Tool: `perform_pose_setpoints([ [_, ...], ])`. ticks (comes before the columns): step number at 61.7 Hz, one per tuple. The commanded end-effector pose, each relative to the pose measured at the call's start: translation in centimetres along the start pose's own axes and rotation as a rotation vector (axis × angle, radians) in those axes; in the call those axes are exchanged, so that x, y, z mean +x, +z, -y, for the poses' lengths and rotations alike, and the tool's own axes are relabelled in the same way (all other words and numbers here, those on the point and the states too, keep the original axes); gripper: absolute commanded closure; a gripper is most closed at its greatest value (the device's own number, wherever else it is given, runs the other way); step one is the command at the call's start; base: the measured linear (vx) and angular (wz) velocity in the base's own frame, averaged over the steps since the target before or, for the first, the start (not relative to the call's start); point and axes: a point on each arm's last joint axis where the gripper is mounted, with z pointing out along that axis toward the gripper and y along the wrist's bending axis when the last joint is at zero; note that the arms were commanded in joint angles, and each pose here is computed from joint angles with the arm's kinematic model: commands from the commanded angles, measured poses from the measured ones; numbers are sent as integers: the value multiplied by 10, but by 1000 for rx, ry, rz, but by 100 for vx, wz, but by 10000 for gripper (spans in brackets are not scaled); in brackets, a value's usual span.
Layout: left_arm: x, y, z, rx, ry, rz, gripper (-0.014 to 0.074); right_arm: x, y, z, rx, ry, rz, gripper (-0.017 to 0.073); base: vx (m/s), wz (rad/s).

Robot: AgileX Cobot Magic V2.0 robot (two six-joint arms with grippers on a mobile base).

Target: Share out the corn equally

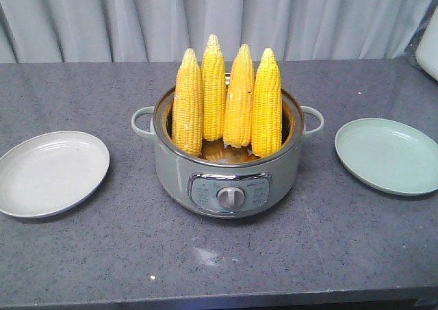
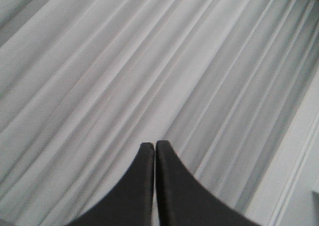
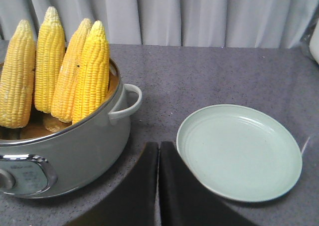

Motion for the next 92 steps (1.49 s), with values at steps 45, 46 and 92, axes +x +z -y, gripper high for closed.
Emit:
perform_pose_setpoints([
  [45,1,103,30,124,273,-233,129,-39,8,-2,-18,-142,151,123,0,0],
  [46,3,104,30,130,276,-243,127,-39,7,-2,-20,-138,154,121,0,0],
  [92,56,186,42,39,528,-592,128,-103,32,-9,-127,-216,62,-18,0,0],
])
